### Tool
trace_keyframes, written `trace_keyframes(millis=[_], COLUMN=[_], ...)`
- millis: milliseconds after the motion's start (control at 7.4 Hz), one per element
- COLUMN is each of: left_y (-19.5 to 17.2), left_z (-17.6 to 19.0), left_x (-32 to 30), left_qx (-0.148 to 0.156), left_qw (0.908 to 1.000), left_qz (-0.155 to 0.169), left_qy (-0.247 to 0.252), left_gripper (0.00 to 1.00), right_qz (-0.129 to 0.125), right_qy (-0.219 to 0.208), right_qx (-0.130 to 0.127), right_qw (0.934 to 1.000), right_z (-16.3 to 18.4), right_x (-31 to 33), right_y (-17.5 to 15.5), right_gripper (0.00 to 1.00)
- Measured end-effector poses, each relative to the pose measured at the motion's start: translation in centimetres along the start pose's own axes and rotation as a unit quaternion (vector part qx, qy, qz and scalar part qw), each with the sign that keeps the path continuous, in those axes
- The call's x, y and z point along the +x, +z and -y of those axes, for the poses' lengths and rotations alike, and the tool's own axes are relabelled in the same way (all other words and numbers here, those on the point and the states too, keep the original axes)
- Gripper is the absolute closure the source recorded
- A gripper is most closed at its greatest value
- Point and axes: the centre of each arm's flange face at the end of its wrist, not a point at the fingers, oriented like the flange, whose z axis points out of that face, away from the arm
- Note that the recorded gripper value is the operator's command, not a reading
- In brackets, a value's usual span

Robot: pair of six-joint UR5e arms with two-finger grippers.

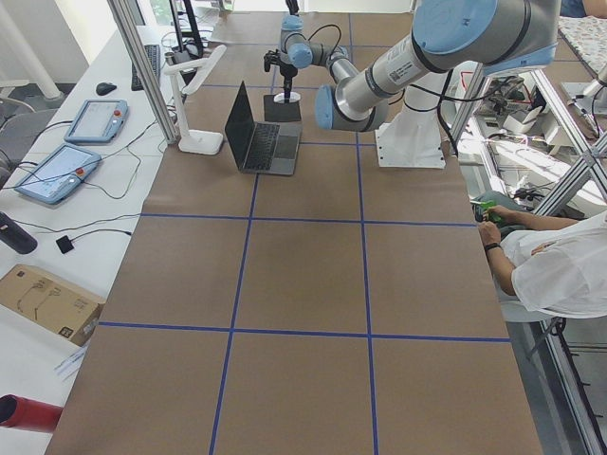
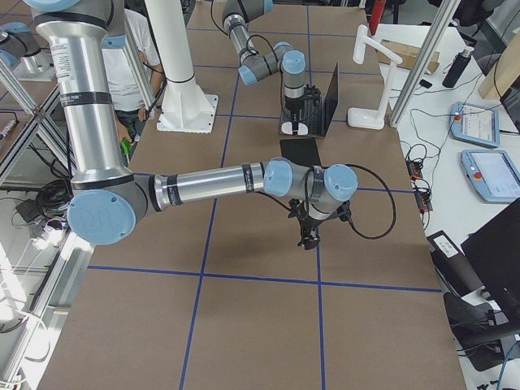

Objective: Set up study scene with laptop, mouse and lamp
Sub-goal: 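Move the held white mouse with the left gripper over the mouse pad, then lower the mouse onto the black mouse pad and open the left gripper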

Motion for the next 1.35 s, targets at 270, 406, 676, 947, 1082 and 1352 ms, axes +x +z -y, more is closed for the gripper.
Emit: trace_keyframes(millis=[270,406,676,947,1082,1352], left_y=[2.0,2.8,4.8,6.1,6.4,6.6], left_z=[0.4,0.5,-0.2,-1.6,-2.0,-2.2], left_x=[1.7,1.9,2.0,2.5,2.6,2.7], left_qx=[0.011,0.019,0.031,0.038,0.042,0.047], left_qw=[0.9999,0.9997,0.9991,0.998,0.9975,0.9965], left_qz=[0.003,0.002,-0.007,-0.022,-0.029,-0.042], left_qy=[-0.012,-0.017,-0.029,-0.044,-0.049,-0.054], left_gripper=[0.31,0.31,0.31,0.31,0.31,0.31], right_qz=[0.008,0.01,0.012,0.015,0.017,0.02], right_qy=[0.002,0.002,0.003,0.004,0.004,0.004], right_qx=[-0.001,0.0,-0.002,-0.002,-0.001,0.0], right_qw=[1.0,0.9999,0.9999,0.9999,0.9998,0.9998], right_z=[0.1,0.2,0.2,0.2,0.2,0.3], right_x=[0.1,0.1,0.1,0.1,0.1,0.0], right_y=[0.3,0.4,0.6,0.7,0.7,0.7], right_gripper=[0.01,0.01,0.01,0.01,0.01,0.01])
